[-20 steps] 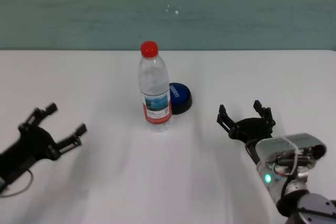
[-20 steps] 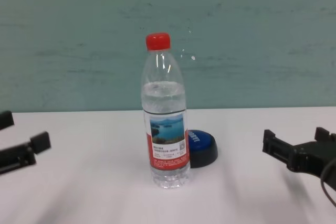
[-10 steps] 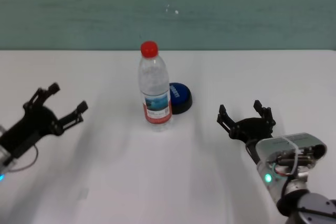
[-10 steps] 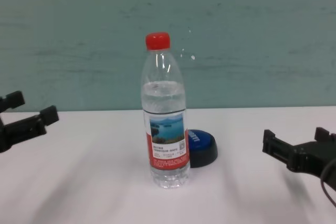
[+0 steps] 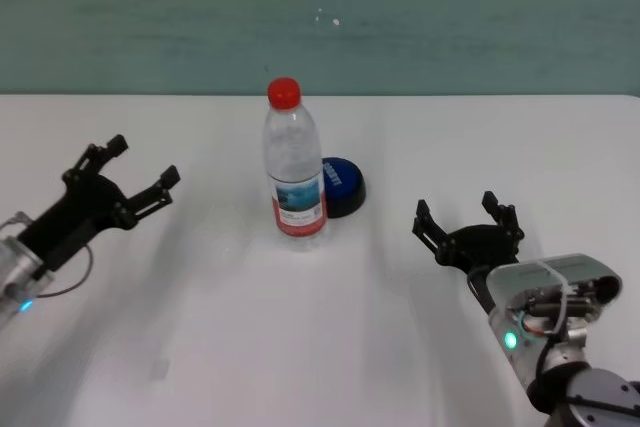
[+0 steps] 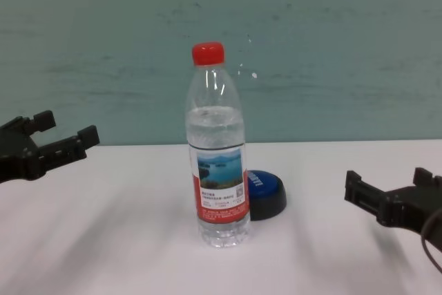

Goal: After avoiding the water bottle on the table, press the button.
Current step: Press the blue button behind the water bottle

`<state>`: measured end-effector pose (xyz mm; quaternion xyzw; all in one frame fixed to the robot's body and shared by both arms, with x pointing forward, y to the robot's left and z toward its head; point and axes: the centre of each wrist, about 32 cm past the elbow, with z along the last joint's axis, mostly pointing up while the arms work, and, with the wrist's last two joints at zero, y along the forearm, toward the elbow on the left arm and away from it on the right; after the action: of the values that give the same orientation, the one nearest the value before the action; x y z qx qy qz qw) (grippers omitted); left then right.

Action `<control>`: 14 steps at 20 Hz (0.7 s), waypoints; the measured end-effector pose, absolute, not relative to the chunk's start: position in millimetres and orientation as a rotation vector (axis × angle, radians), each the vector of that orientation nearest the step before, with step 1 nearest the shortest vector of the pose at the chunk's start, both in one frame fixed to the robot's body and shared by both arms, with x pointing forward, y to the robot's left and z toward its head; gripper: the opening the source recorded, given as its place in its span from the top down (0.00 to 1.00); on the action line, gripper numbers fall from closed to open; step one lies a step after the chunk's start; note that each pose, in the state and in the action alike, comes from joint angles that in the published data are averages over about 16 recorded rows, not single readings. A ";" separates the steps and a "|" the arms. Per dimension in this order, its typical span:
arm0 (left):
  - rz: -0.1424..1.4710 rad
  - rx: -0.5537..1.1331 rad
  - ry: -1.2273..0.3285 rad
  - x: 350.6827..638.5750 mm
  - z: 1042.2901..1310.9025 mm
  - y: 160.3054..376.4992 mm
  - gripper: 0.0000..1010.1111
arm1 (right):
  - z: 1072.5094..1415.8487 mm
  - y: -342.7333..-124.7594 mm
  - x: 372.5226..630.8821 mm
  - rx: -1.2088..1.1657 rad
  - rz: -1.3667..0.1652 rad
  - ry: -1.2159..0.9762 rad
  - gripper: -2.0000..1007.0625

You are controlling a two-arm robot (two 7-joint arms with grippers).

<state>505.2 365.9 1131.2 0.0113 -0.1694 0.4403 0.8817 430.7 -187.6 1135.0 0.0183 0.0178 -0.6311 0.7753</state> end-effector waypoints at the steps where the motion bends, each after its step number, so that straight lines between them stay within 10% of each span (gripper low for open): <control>1: 0.919 0.024 -0.351 508.3 1130.7 364.9 0.01 | 1135.0 -187.6 430.7 0.040 -1.366 0.039 0.00; 14: 0.940 0.036 -0.317 543.5 1123.7 350.4 0.01 | 1135.0 -187.6 430.7 0.040 -1.366 0.039 0.00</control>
<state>543.5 350.4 1123.7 0.0175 -0.1522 0.4509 0.8793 430.7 -187.6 1135.0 0.0183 0.0179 -0.6311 0.7753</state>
